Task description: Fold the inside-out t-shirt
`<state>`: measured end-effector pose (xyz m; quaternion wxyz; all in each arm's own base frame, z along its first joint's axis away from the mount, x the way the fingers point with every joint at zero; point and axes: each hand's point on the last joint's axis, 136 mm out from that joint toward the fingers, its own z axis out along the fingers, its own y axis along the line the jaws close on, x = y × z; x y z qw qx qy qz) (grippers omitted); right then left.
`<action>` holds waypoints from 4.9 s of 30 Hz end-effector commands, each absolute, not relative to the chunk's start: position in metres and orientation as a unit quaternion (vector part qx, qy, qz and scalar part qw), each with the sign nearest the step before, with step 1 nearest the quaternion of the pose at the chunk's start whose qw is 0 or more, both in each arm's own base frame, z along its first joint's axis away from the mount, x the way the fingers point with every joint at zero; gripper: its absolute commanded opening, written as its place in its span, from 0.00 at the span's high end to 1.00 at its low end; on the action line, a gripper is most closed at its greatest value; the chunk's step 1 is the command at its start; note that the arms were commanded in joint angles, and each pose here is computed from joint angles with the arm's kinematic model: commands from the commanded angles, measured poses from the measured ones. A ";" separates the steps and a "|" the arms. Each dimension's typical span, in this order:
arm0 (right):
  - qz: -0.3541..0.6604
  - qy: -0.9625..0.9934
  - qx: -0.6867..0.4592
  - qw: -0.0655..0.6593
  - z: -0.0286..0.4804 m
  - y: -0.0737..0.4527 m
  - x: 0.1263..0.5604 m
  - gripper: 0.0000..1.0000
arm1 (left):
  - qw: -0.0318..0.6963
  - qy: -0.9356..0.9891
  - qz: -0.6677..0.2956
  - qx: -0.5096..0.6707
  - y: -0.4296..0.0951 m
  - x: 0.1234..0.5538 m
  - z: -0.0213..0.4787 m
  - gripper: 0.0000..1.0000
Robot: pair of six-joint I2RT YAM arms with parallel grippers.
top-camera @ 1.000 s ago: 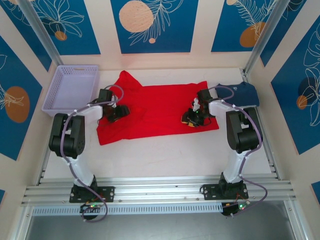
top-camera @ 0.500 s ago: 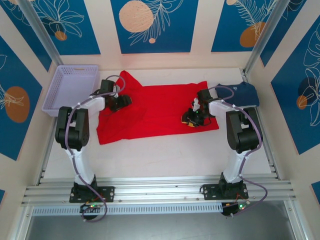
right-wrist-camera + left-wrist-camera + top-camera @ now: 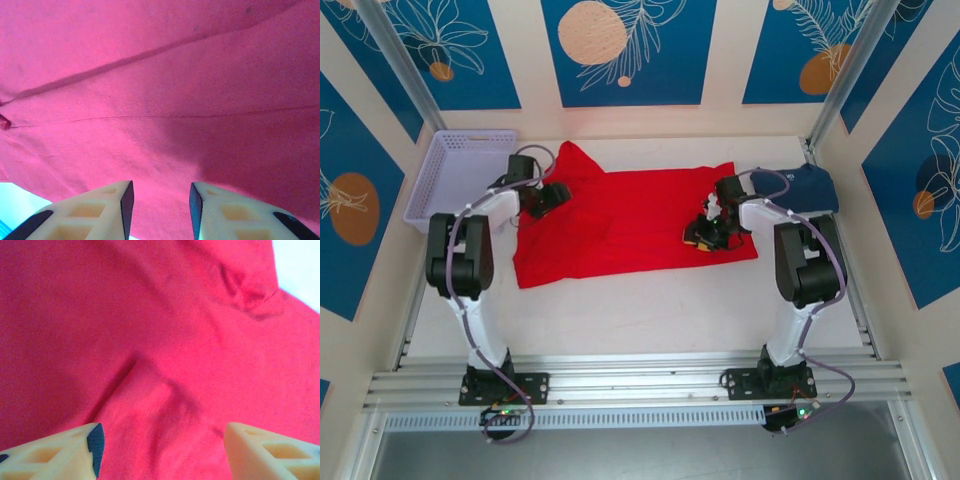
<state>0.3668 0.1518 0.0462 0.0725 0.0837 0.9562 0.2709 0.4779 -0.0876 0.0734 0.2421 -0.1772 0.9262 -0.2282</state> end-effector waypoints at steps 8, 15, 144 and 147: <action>0.195 0.964 0.162 0.077 0.046 0.087 0.381 0.62 | 0.214 0.929 -0.253 -0.166 -0.109 0.361 0.062 0.35; 0.157 0.972 0.172 0.013 0.021 0.072 0.354 0.65 | 0.178 0.951 -0.192 -0.166 -0.087 0.319 0.030 0.35; 0.080 0.960 0.147 0.223 0.097 0.006 0.509 0.96 | 0.332 0.916 -0.223 -0.036 -0.107 0.613 0.184 1.00; 0.077 0.961 0.144 0.224 0.102 0.006 0.496 0.97 | 0.324 0.921 -0.214 -0.034 -0.103 0.595 0.188 1.00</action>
